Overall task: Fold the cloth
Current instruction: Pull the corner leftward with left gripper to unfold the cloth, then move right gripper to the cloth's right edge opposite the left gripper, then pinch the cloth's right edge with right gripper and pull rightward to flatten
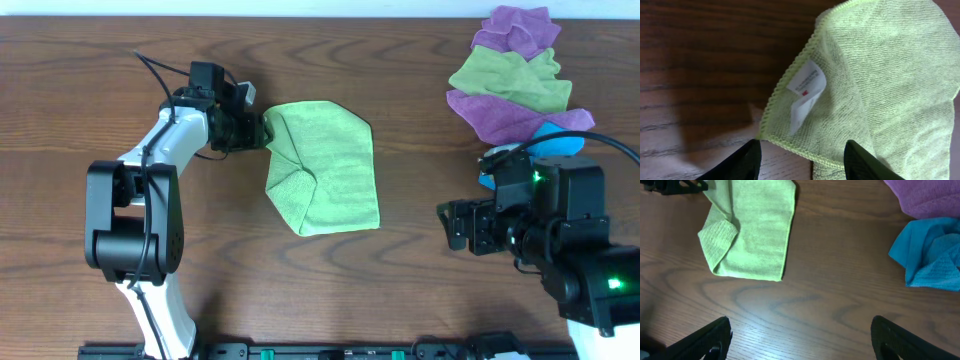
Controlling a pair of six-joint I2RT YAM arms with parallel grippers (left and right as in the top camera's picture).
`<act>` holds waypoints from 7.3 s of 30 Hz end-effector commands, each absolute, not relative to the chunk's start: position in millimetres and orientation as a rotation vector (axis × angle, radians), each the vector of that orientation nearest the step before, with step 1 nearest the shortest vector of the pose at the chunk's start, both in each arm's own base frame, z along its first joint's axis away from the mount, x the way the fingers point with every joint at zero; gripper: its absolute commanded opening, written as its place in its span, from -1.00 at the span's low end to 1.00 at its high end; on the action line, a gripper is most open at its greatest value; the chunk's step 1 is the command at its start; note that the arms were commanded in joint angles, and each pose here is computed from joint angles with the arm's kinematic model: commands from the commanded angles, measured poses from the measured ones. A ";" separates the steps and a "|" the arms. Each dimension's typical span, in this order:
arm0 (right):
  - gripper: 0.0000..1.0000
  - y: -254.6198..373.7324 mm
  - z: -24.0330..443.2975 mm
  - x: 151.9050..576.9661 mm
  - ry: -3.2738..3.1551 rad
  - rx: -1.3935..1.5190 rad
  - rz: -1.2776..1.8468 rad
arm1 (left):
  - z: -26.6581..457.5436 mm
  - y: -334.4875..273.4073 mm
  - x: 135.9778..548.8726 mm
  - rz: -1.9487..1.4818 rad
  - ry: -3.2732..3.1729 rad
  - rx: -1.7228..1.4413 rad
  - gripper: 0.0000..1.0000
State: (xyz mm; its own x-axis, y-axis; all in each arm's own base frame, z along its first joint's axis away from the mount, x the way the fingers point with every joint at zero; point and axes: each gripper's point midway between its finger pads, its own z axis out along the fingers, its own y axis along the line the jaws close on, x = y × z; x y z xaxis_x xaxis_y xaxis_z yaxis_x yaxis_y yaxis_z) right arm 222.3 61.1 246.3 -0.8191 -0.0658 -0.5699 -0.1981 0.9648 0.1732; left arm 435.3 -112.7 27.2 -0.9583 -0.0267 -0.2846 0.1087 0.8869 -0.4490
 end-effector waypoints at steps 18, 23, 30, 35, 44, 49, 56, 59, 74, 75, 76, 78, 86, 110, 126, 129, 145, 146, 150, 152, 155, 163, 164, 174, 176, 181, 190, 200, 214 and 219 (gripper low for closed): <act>0.79 58.7 249.5 226.8 2.497 -0.208 0.278 | 12.9 -105.2 455.3 -0.619 2.729 0.082 -0.02; 0.79 58.7 249.6 226.9 2.497 -0.207 0.279 | 12.0 -104.9 455.2 -0.619 2.731 0.081 -0.31; 0.78 58.7 249.4 226.8 2.498 -0.206 0.279 | 14.7 -99.0 460.2 -0.612 2.713 0.067 -0.88; 0.77 58.6 249.4 226.8 2.498 -0.206 0.278 | 27.7 -66.6 474.6 -0.589 2.684 -0.021 -0.89; 0.77 59.3 253.7 232.5 2.469 -0.207 0.278 | 41.8 -0.3 474.9 -0.515 2.721 -0.208 -0.79; 0.77 60.4 257.4 241.2 2.441 -0.203 0.279 | 36.5 9.2 462.6 -0.499 2.773 -0.257 0.01; 0.69 65.2 246.2 255.5 2.481 -0.197 0.305 | 44.7 -6.1 457.5 -0.630 2.766 -0.243 0.07; 0.57 67.8 237.4 272.7 2.501 -0.156 0.323 | 55.4 -21.9 455.1 -0.763 2.740 -0.220 -0.14; 0.59 99.8 196.5 359.6 2.437 -0.365 0.423 | 103.4 -59.3 422.4 -0.905 2.762 -0.154 -0.29; 0.56 101.0 190.3 368.3 2.435 -0.366 0.423 | 112.9 -61.1 418.3 -0.820 2.772 -0.122 -0.31; 0.56 102.0 184.5 376.3 2.432 -0.365 0.423 | 119.1 -64.2 413.9 -0.754 2.783 -0.093 -0.33; 0.54 103.4 177.8 386.4 2.424 -0.366 0.426 | 125.3 -72.5 403.2 -0.667 2.815 -0.034 -0.38; 0.30 122.7 168.1 421.6 2.329 -0.411 0.525 | 106.0 -108.9 359.9 -0.183 2.996 0.059 -0.88; -0.97 203.0 123.5 437.1 2.437 -0.570 0.629 | 52.3 -90.7 278.5 -0.087 3.043 -0.168 -0.88; -0.97 205.0 46.9 393.9 2.720 -0.693 0.412 | 61.0 -46.6 327.9 -0.286 2.868 -0.461 -0.88; -0.97 212.9 37.9 388.9 2.733 -0.724 0.414 | 61.5 -44.7 329.9 -0.293 2.863 -0.439 -0.88; -0.97 207.9 -5.7 371.8 2.859 -0.764 0.327 | 76.4 -42.0 358.5 -0.404 2.742 -0.454 -0.88; -0.97 208.0 -6.1 369.7 2.866 -0.769 0.326 | 76.9 -41.0 359.0 -0.416 2.738 -0.461 -0.88; -0.97 208.2 -7.9 358.1 2.905 -0.791 0.320 | 77.5 -29.6 361.0 -0.419 2.722 -0.506 -0.88; -0.96 207.9 -9.1 347.2 2.941 -0.813 0.314 | 77.5 -23.7 361.4 -0.414 2.716 -0.527 -0.88; -0.97 209.0 -10.3 330.8 2.990 -0.852 0.303 | 77.6 -18.3 361.9 -0.411 2.710 -0.547 -0.88; -0.97 206.4 -10.3 303.2 3.096 -0.867 0.271 | 79.4 -17.4 366.2 -0.411 2.691 -0.542 -0.89; -0.97 205.1 -10.2 301.0 3.107 -0.868 0.268 | 79.6 -17.4 366.8 -0.411 2.689 -0.541 -0.89; -0.97 209.4 35.0 308.9 3.013 -0.815 0.299 | 79.1 -18.5 365.8 -0.410 2.695 -0.533 -0.88; -0.97 210.4 56.8 313.0 2.952 -0.804 0.315 | 78.5 -22.0 364.1 -0.413 2.705 -0.524 -0.88; -0.77 194.3 116.2 330.5 2.796 -0.697 0.349 | 75.6 -46.7 357.3 -0.391 2.750 -0.427 -0.88; 0.82 167.5 140.3 356.7 2.632 -0.593 0.816 | 52.9 -81.5 322.9 -0.323 2.877 -0.289 -0.88; 0.99 200.7 111.8 355.1 2.512 -0.654 1.298 | 31.5 -108.4 293.0 -0.329 2.952 -0.238 -0.89; 0.99 200.3 47.0 363.8 2.608 -0.588 1.351 | 20.1 -100.3 281.8 -0.233 2.976 -0.252 -0.88; 0.98 201.7 40.9 371.3 2.591 -0.581 1.343 | 16.1 -97.3 277.6 -0.213 2.987 -0.256 -0.88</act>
